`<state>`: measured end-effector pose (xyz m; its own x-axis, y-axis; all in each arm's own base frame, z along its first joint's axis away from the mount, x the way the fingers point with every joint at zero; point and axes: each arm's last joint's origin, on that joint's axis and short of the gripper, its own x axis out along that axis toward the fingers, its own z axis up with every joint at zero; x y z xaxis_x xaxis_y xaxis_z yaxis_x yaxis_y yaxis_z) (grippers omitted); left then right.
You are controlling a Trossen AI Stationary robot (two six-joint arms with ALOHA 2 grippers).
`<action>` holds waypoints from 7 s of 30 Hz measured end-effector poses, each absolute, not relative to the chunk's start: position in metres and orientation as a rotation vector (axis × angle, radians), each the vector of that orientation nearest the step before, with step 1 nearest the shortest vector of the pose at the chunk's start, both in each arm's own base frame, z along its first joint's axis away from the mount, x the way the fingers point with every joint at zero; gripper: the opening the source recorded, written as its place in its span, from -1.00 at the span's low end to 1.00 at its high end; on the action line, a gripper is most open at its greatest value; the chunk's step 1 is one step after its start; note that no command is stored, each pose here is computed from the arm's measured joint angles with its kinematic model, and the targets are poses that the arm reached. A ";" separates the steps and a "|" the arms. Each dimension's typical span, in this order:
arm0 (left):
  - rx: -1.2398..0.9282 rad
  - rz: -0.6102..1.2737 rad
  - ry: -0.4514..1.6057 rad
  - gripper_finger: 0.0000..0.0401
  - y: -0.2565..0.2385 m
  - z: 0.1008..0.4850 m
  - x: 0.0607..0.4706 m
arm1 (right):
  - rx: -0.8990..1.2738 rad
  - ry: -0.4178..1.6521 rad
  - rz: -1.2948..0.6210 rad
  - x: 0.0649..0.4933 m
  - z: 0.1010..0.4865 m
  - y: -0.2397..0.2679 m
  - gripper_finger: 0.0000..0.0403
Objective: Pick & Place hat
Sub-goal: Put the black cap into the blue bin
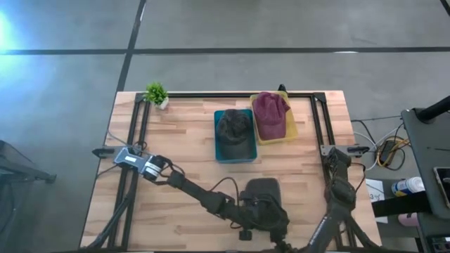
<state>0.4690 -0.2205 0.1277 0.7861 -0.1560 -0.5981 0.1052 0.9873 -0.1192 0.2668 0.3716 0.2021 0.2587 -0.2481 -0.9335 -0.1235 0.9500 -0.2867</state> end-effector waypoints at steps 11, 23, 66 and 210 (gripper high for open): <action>0.087 -0.289 0.815 -0.31 -0.236 0.120 0.441 | 0.195 1.234 -0.495 0.237 0.233 0.376 0.17; 0.281 -0.283 0.923 -0.31 -0.267 0.114 0.407 | 0.623 0.918 -0.841 0.202 0.246 0.334 0.16; 0.585 0.076 0.735 -0.31 -0.263 0.124 0.412 | 1.343 0.676 -0.604 0.226 0.159 0.177 0.06; -0.716 0.331 0.419 -0.31 0.029 0.208 0.278 | -1.150 0.814 -0.374 0.343 0.174 0.014 -0.31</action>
<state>0.2780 0.0286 0.2084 0.8665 0.1487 -0.4764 -0.4292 0.7091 -0.5594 0.3430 0.0145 0.1740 0.6650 -0.6455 -0.3755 -0.1361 0.3897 -0.9108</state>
